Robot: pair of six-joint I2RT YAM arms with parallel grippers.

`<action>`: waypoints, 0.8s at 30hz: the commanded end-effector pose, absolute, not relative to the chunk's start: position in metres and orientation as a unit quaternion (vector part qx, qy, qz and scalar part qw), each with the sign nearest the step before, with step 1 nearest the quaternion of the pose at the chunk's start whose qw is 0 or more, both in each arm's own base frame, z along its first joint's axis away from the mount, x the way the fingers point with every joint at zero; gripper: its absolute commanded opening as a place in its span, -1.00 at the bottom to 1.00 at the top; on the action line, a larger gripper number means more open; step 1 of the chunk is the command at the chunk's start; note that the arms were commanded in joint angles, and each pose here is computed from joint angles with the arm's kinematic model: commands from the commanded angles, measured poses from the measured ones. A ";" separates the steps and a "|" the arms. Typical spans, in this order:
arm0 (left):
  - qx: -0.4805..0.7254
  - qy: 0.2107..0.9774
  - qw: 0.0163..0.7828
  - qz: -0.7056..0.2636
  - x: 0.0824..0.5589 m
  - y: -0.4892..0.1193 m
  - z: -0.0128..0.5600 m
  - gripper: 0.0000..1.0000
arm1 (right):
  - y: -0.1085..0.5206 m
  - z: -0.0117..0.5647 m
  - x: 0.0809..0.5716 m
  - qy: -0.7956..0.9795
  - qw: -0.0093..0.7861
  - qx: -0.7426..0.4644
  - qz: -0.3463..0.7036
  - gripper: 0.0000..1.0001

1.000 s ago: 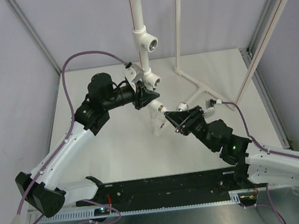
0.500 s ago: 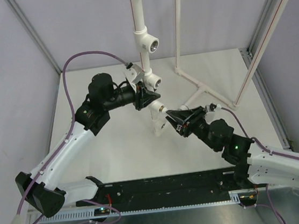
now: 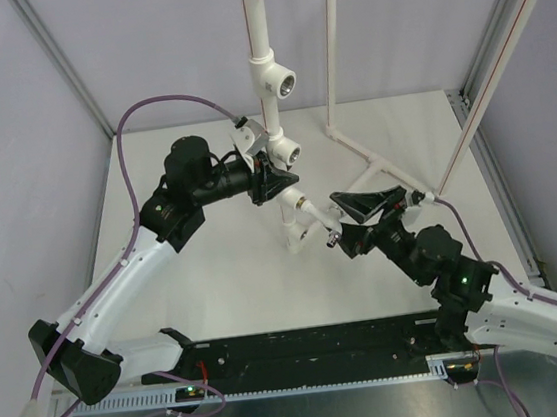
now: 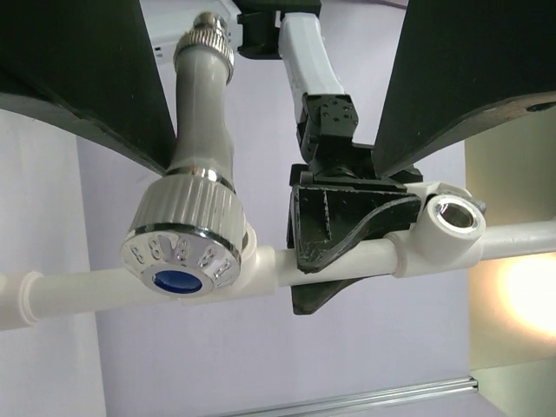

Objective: Install the water faucets
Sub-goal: Screw the water faucet onto the adaptor.

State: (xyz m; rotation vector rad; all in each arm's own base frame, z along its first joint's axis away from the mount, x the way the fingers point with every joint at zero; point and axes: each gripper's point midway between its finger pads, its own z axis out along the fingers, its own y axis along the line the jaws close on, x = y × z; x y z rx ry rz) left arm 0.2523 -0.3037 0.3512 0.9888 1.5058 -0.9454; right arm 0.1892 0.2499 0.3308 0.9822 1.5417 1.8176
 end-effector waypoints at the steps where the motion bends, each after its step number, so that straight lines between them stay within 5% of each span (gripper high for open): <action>1: 0.414 0.661 0.437 -0.448 0.222 -0.308 0.326 -1.00 | 0.233 0.315 0.185 0.599 0.310 0.362 0.644 0.99; 13: 0.413 0.662 0.437 -0.447 0.224 -0.308 0.324 -1.00 | 0.147 0.264 0.163 0.685 0.455 0.282 0.495 0.99; 24: 0.412 0.666 0.431 -0.449 0.225 -0.310 0.321 -1.00 | 0.119 0.280 0.201 0.698 0.687 -0.191 0.058 0.99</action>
